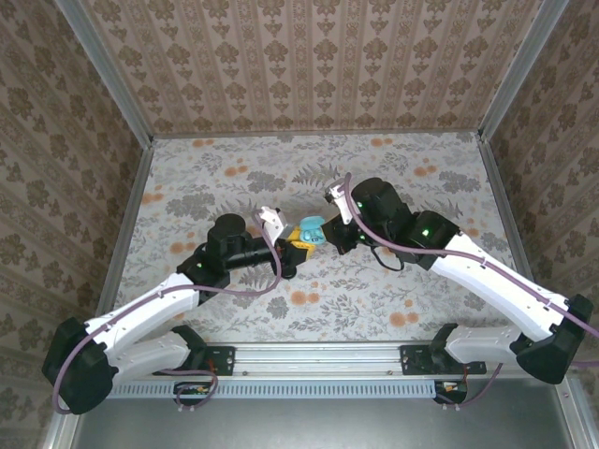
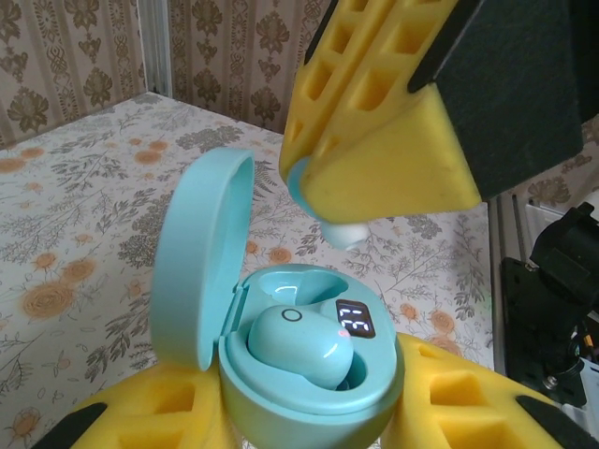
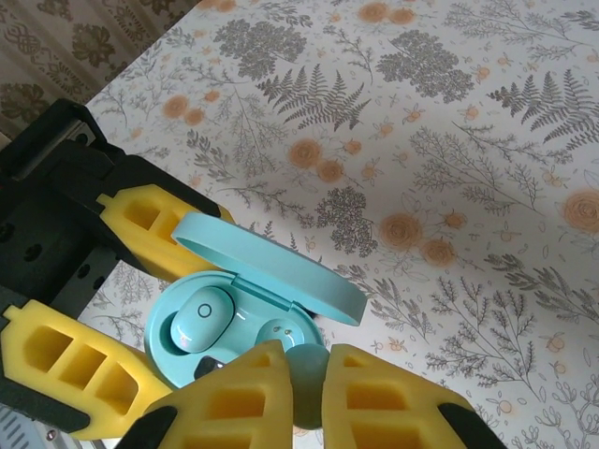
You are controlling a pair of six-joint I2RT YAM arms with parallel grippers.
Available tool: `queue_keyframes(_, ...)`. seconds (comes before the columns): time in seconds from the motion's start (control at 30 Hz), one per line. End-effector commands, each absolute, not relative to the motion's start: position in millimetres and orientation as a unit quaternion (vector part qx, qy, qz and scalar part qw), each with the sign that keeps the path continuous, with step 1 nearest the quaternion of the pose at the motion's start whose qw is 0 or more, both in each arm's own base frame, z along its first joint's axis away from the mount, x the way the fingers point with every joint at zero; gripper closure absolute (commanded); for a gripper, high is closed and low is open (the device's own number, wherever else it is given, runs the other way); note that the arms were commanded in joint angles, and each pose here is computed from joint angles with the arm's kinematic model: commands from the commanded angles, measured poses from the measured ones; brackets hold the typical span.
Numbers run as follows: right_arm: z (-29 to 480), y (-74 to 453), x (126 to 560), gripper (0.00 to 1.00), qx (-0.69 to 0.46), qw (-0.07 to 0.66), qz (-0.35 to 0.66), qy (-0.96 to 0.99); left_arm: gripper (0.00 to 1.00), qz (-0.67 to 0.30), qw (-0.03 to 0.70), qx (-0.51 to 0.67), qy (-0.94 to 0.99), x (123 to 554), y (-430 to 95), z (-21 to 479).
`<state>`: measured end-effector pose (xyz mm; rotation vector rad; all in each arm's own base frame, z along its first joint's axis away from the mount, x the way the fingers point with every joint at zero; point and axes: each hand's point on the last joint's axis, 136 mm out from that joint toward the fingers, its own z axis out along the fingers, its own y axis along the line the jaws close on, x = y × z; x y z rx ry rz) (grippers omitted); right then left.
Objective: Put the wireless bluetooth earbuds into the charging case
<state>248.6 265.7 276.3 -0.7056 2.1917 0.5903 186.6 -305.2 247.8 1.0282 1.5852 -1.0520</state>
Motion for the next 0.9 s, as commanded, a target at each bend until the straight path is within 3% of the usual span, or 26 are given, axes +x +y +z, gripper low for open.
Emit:
queue_keyframes(0.0,272,272,248,0.90,-0.290,0.371,0.230,0.852,0.96,-0.443,0.494,0.421,0.619,182,-307,274)
queue_keyframes(0.63,259,281,243,0.89,-0.315,0.348,0.225,0.854,0.95,-0.441,0.494,0.421,0.619,185,-309,275)
queue_keyframes(0.87,258,285,241,0.84,-0.321,0.337,0.223,0.857,0.96,-0.442,0.494,0.420,0.620,185,-309,274)
